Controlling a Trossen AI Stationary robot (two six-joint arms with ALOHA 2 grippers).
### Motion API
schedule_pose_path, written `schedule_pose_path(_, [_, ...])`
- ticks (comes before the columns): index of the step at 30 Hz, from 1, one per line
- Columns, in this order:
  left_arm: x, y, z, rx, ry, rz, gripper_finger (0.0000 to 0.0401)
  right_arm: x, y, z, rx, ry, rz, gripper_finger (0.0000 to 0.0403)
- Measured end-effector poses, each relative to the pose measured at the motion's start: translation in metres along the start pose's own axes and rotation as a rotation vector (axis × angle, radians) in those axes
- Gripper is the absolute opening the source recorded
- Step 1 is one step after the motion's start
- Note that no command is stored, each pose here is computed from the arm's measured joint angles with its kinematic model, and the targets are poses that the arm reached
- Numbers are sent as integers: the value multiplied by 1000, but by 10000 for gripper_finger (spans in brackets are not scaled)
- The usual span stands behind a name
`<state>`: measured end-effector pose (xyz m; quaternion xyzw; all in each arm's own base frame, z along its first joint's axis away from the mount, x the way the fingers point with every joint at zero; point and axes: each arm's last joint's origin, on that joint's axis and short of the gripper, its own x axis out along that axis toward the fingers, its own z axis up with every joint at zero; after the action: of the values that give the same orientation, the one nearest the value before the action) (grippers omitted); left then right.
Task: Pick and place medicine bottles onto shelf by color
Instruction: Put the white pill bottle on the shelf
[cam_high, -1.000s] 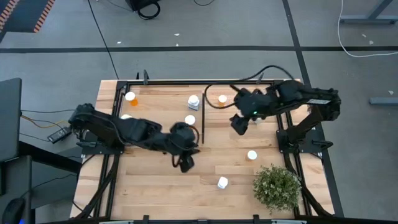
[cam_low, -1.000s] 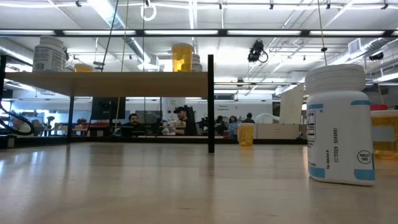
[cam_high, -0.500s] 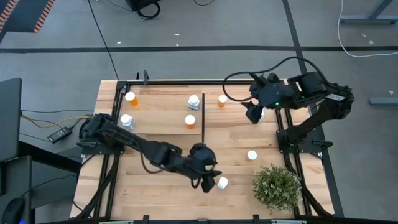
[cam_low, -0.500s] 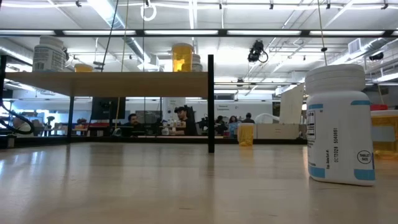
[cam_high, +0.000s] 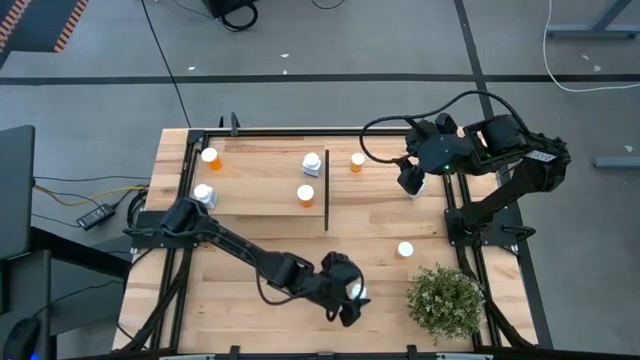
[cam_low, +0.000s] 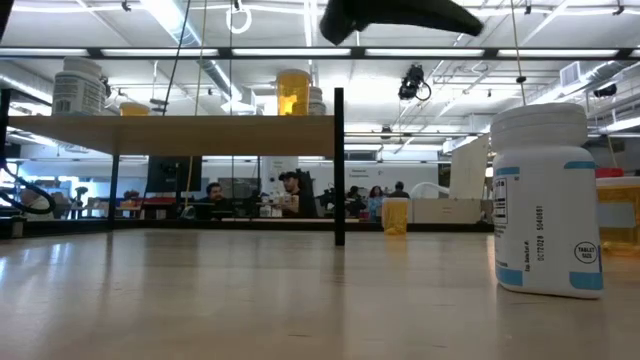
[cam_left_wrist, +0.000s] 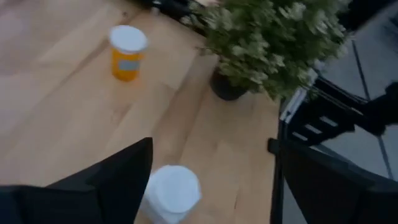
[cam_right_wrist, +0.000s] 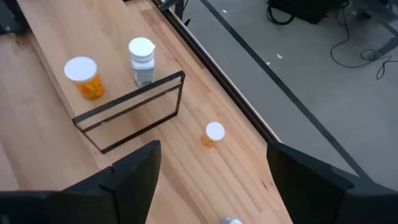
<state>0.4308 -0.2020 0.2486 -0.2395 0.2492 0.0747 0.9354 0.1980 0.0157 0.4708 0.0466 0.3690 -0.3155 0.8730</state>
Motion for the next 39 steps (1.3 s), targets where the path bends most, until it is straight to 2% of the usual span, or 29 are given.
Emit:
schedule_pose_path(4, [4,-3,-11,59,19,1,368,0,0,0,-6,1,0,298])
schedule_pose_path(12, [15,4,-24,233,8,109,378,0,0,0,5,0,0,298])
schedule_pose_path(17, [24,8,-29,314,29,102,378,0,0,0,7,1,0,298])
schedule_pose_path(22, [36,7,-38,333,25,58,378,0,0,0,7,1,1,298])
schedule_pose_path(27, [46,12,-50,373,60,77,377,0,0,0,16,2,3,298])
schedule_pose_path(39, [50,17,-53,407,80,99,340,0,0,0,15,5,6,298])
